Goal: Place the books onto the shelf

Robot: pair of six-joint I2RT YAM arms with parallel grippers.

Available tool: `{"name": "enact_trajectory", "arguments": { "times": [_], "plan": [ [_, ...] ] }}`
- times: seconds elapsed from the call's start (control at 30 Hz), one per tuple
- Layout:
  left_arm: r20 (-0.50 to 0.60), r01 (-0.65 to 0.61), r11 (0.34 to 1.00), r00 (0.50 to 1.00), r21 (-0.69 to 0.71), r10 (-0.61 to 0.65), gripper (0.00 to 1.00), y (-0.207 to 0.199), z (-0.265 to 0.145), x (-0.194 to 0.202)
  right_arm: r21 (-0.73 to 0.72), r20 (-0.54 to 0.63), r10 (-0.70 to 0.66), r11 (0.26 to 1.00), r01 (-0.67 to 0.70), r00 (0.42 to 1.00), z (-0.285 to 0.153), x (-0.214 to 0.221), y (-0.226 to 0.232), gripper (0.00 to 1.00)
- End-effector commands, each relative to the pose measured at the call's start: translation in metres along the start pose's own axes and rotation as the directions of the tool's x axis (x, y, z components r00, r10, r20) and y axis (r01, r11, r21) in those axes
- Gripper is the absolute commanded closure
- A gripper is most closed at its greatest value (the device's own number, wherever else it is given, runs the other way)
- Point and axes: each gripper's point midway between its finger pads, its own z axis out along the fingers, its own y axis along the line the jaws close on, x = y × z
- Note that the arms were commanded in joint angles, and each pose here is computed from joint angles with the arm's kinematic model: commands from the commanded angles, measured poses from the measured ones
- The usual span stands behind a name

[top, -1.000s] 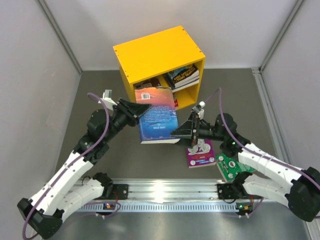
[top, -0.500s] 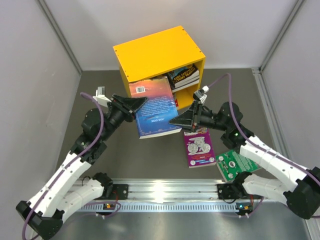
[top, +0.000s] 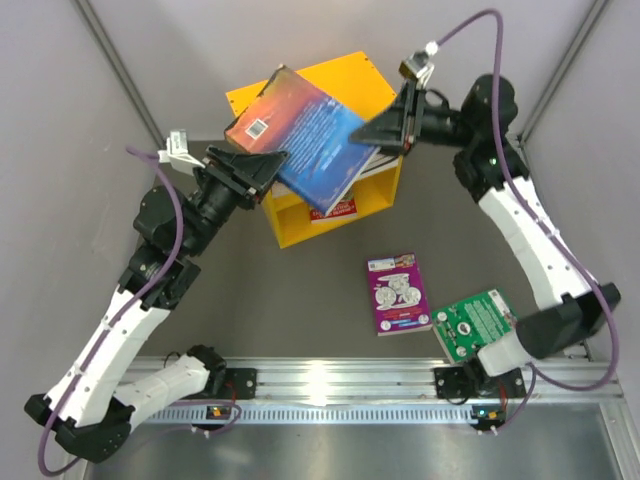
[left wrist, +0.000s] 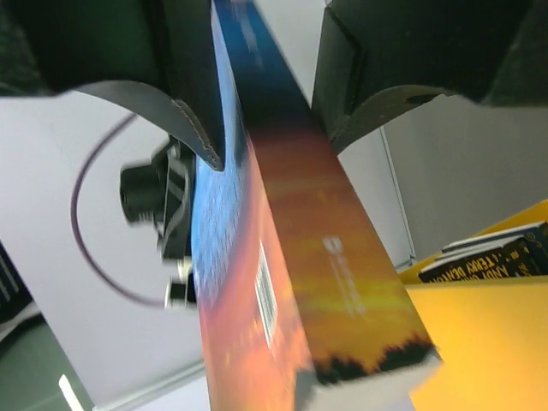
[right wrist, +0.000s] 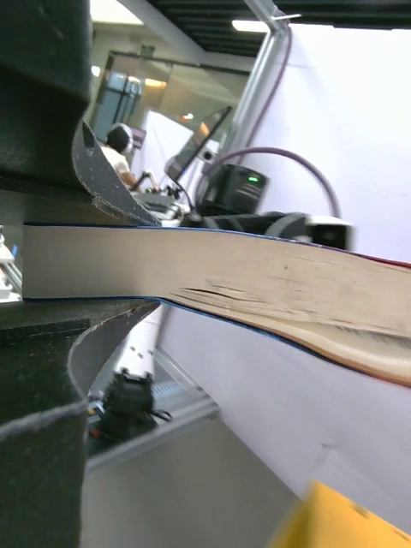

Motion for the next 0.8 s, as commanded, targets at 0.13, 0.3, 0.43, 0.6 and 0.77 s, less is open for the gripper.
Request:
{"name": "enact_trajectory", "arguments": {
  "times": [0.13, 0.3, 0.43, 0.6, 0.77],
  "plan": [
    [-0.125, -0.067, 0.997, 0.990, 0.033, 0.071, 0.52, -0.011, -0.002, 0.021, -0.026, 0.096, -0.159, 0.986, 0.162, 0.983, -0.018, -0.122, 0.007, 1.00],
    [-0.140, -0.051, 0.999, 0.989, 0.004, 0.051, 0.52, 0.004, -0.011, 0.027, 0.040, 0.210, -0.117, 0.993, 0.111, 0.971, -0.027, -0.178, -0.036, 1.00],
    [-0.119, -0.052, 0.998, 0.992, -0.026, 0.049, 0.53, 0.014, -0.019, 0.025, 0.109, 0.283, -0.106, 0.991, 0.078, 0.953, -0.033, -0.202, -0.066, 1.00],
    [-0.110, -0.075, 0.995, 0.992, -0.066, 0.067, 0.53, 0.022, -0.027, 0.023, 0.245, 0.330, -0.156, 0.967, 0.075, 0.931, -0.046, -0.211, -0.100, 1.00],
    [-0.103, -0.074, 0.994, 0.993, -0.086, 0.065, 0.54, 0.030, -0.030, 0.023, 0.331, 0.366, -0.227, 0.938, 0.101, 0.903, -0.055, -0.216, -0.118, 1.00]
  ]
}}
